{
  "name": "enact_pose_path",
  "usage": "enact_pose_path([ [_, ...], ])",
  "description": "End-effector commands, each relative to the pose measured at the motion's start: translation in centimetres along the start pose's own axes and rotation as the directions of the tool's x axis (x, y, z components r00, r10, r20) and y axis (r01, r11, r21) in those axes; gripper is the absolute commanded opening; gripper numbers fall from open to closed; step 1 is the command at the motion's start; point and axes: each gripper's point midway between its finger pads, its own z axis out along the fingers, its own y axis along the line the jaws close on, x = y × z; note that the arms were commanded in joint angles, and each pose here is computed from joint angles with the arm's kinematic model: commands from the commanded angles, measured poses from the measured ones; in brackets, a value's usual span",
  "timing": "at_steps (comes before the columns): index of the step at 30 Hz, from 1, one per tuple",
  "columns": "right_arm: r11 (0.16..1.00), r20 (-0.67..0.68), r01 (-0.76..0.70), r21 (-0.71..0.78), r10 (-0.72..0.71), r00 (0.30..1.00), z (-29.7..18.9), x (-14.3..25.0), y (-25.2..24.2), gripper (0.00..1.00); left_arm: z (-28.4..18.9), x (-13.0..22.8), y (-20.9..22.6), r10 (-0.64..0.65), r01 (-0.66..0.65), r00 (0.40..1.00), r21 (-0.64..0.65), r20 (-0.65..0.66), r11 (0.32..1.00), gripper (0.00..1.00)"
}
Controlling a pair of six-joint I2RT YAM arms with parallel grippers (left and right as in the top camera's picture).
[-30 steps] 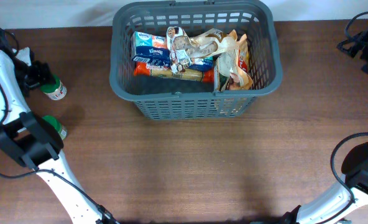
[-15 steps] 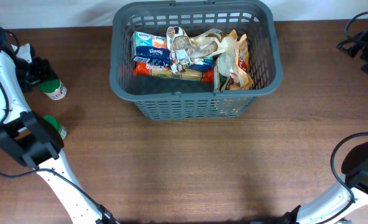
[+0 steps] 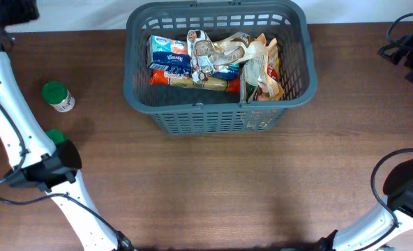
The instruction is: Pack container
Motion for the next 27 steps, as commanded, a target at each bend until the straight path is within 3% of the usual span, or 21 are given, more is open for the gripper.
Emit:
enact_pose_path([
  [1,1.0,-0.003,0.007,-0.003,-0.007,1.0,0.2,0.0,0.1,0.99,4.3,4.7,1.4,-0.029,0.029,0.989,-0.001,-0.144,1.0,0.81],
  [5,1.0,-0.003,0.006,-0.003,-0.006,1.0,0.2,0.1,0.1,0.99,7.1,10.8,1.5,-0.063,0.069,0.942,0.006,-0.329,0.998,0.82],
  [11,1.0,-0.003,0.007,-0.003,-0.007,1.0,0.2,0.0,0.1,0.99,7.3,17.1,1.6,-0.092,0.094,0.846,-0.024,-0.525,0.995,0.82],
  [19,1.0,-0.003,0.006,-0.003,-0.006,1.0,0.2,0.1,0.1,0.99,5.4,21.8,3.2,-0.114,0.034,0.718,-0.129,-0.686,0.991,0.82],
  [27,1.0,-0.003,0.006,-0.003,-0.006,1.0,0.2,0.1,0.1,0.99,5.3,25.4,5.0,-0.186,0.059,0.626,-0.192,-0.757,0.98,0.82],
])
